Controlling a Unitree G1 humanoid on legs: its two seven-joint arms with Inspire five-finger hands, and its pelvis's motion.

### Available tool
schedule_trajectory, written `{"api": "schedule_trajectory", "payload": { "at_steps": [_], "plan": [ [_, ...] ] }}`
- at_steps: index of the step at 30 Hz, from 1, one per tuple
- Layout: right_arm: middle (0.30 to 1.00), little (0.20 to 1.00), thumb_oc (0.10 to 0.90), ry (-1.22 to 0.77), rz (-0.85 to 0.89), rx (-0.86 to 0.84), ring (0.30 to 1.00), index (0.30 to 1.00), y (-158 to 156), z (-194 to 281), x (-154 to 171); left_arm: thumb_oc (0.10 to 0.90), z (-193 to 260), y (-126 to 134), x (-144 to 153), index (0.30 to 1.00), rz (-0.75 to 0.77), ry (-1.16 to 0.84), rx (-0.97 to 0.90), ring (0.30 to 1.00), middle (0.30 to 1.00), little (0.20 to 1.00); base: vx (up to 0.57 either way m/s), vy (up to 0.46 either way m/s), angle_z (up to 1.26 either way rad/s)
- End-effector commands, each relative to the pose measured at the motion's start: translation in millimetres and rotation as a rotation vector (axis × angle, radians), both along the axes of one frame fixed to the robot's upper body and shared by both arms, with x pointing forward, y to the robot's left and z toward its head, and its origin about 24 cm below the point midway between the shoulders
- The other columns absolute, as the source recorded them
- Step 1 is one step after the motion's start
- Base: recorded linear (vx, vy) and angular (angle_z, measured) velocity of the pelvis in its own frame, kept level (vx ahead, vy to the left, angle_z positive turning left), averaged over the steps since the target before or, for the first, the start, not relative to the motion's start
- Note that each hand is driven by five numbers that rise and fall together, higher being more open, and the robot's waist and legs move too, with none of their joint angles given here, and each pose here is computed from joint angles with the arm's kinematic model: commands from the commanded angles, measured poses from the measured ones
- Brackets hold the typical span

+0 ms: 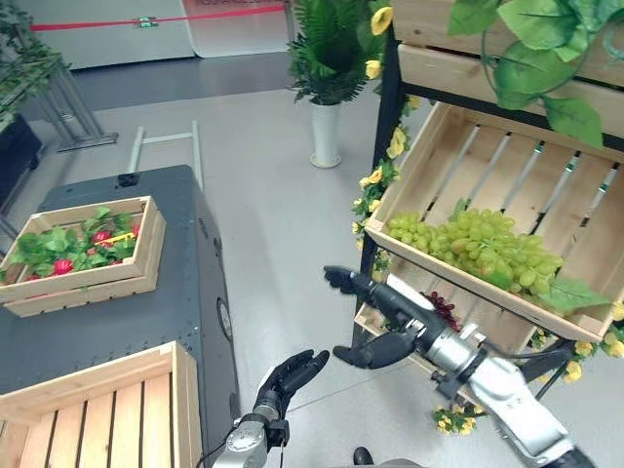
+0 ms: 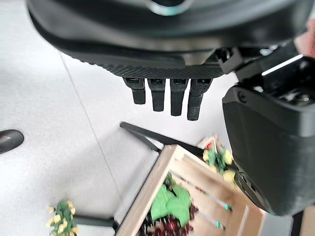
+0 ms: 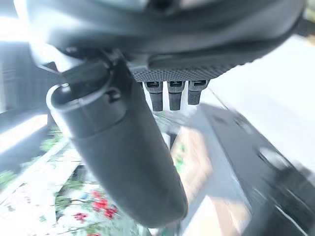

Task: Pick up the fruits from the basket on one side to the basket on the other side

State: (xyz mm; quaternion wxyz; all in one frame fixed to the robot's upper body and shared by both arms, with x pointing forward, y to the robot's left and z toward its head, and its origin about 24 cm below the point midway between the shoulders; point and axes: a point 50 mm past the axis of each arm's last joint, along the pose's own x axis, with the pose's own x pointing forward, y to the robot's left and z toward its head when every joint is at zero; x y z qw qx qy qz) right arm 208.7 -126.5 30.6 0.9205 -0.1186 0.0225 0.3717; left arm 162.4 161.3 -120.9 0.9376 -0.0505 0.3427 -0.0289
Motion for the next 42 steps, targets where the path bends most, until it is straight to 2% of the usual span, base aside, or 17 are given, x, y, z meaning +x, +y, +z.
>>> {"api": "schedule_trajectory", "payload": {
  "at_steps": [1, 9, 23, 24, 26, 29, 32, 37, 42],
  "plan": [
    [0.900, 0.900, 0.800, -0.176, -0.024, 0.136, 0.900, 0.900, 17.0, 33.6, 22.9, 0.800, 9.1, -0.9, 27.1, 0.900, -0.016, -0.069, 0.055, 0.900, 0.900, 0.900, -0.03, -0.059, 0.19],
    [0.900, 0.900, 0.800, -0.025, -0.082, 0.093, 0.900, 0.900, 24.3, -5.1, 25.0, 0.800, -2.7, 7.4, 15.1, 0.900, -0.001, 0.017, 0.126, 0.900, 0.900, 0.900, -0.02, -0.042, 0.13],
    [0.900, 0.900, 0.800, 0.312, -0.220, -0.045, 0.900, 0.900, 7.8, -91.4, 6.1, 0.800, -16.8, 18.9, -7.8, 0.900, -0.001, 0.077, 0.221, 0.900, 0.900, 0.900, -0.01, -0.028, 0.12],
    [0.900, 0.900, 0.800, 0.383, -0.257, -0.028, 0.900, 0.900, 4.8, -101.4, 2.3, 0.800, -16.2, 18.9, -6.9, 0.900, 0.007, 0.066, 0.215, 0.900, 0.900, 0.900, -0.02, -0.028, 0.09],
    [0.900, 0.900, 0.800, 0.444, -0.292, -0.013, 0.900, 0.900, 2.6, -111.1, -2.3, 0.800, -15.6, 18.4, -6.1, 0.900, -0.022, 0.052, 0.241, 0.900, 0.900, 0.900, -0.02, -0.029, 0.23],
    [0.900, 0.900, 0.800, 0.584, -0.401, 0.047, 0.900, 0.900, -3.9, -129.9, -12.8, 0.800, -17.6, 14.1, -9.8, 0.900, -0.184, 0.048, 0.324, 0.900, 0.900, 0.900, -0.01, -0.019, 0.20],
    [0.900, 0.900, 0.800, 0.693, -0.493, 0.057, 0.900, 0.900, -16.3, -149.2, -27.4, 0.800, -21.1, 14.2, -15.2, 0.900, -0.273, 0.074, 0.347, 0.900, 0.900, 0.900, 0.02, -0.004, 0.20],
    [0.900, 0.900, 0.800, 0.848, -0.597, 0.019, 0.900, 0.900, -33.8, -170.9, -51.6, 0.800, -24.7, 11.2, -19.8, 0.900, -0.326, 0.102, 0.353, 0.900, 0.900, 0.900, 0.02, 0.011, 0.11],
    [0.900, 0.900, 0.800, 0.907, -0.663, -0.021, 0.900, 0.900, -46.9, -180.2, -67.2, 0.800, -25.3, 8.5, -20.5, 0.900, -0.342, 0.100, 0.341, 0.900, 0.900, 0.900, 0.00, 0.008, 0.03]
  ]
}}
